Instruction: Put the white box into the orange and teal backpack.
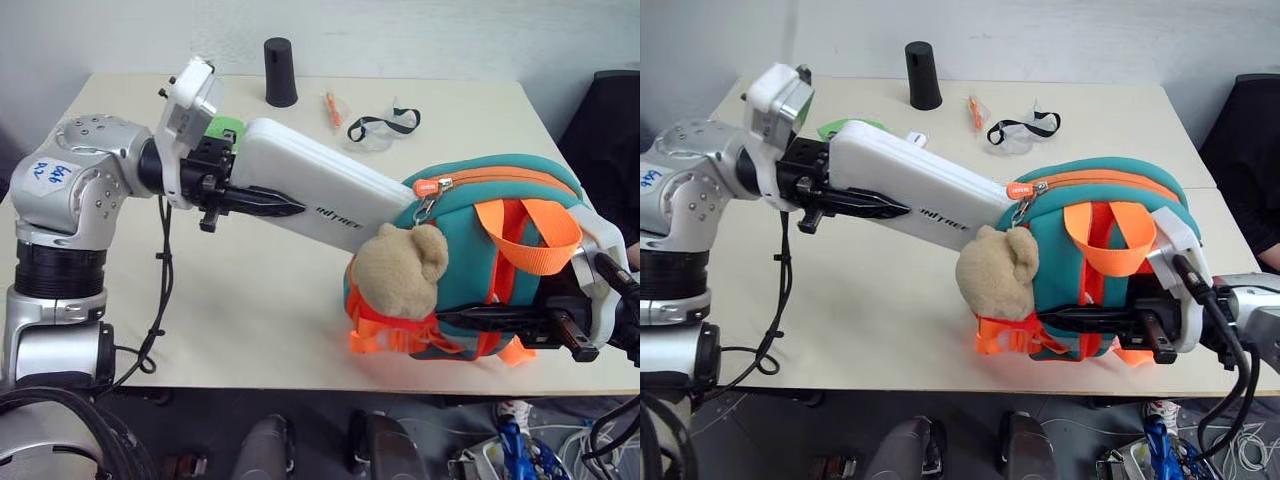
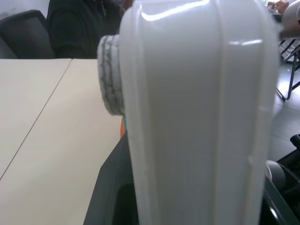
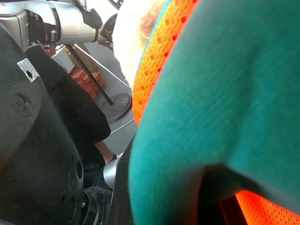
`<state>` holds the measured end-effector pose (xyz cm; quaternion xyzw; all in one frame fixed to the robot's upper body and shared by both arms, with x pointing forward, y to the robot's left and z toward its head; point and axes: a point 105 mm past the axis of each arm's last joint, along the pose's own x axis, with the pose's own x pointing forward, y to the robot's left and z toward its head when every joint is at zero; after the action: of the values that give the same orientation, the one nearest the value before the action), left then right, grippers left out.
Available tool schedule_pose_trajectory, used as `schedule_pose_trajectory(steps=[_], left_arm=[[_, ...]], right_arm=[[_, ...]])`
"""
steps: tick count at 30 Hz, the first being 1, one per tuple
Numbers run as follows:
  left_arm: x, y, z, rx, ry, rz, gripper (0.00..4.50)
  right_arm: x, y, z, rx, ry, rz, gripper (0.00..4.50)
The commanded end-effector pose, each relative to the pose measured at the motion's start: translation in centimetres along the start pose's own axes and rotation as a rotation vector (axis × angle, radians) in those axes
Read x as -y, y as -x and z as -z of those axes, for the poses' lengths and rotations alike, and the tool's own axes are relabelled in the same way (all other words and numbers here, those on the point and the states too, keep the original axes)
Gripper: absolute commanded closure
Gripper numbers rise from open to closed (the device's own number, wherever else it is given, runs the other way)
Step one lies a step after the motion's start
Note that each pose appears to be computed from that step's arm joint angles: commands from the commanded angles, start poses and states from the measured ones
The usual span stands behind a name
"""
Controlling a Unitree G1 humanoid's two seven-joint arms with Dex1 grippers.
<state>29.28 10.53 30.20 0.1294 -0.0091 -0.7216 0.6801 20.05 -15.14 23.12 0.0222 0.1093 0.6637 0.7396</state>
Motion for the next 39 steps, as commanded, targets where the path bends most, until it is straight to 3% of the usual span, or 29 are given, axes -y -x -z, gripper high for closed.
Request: schedule_pose_trajectory(steps=[1, 7, 13, 25, 31, 34, 39], left_arm=[[1.1, -0.7, -1.6, 0.066, -0.053, 0.037, 3.18], [3.0, -3.5, 1.1, 0.052, -0.011, 0.065, 3.18], [2.6, -7.1, 4.1, 0.042, 0.041, 0.019, 3.18], [1.9, -15.3, 5.9, 0.011, 0.12, 0.021, 3.18], [1.6, -16.8, 6.8, -0.043, 0.128, 0.02, 3.18], [1.6, -15.9, 6.6, -0.033, 0.151, 0.033, 2.22], [1.6, -11.7, 4.5, 0.031, 0.121, 0.048, 0.81]], right_arm=[[-0.5, -0.5, -0.3, 0.013, 0.039, -0.023, 4.47], [-0.5, -0.7, -0.3, 0.024, 0.041, -0.021, 4.47], [-0.5, -0.9, -0.3, 0.029, 0.042, -0.02, 4.47], [-0.1, -1.2, 0.0, 0.031, 0.043, 0.001, 4.47], [0.0, -1.5, 0.3, 0.034, 0.039, 0.012, 4.47], [0.0, -1.4, 0.3, 0.036, 0.038, 0.019, 4.5], [0.3, -1.2, 0.4, 0.041, 0.034, 0.041, 4.5]])
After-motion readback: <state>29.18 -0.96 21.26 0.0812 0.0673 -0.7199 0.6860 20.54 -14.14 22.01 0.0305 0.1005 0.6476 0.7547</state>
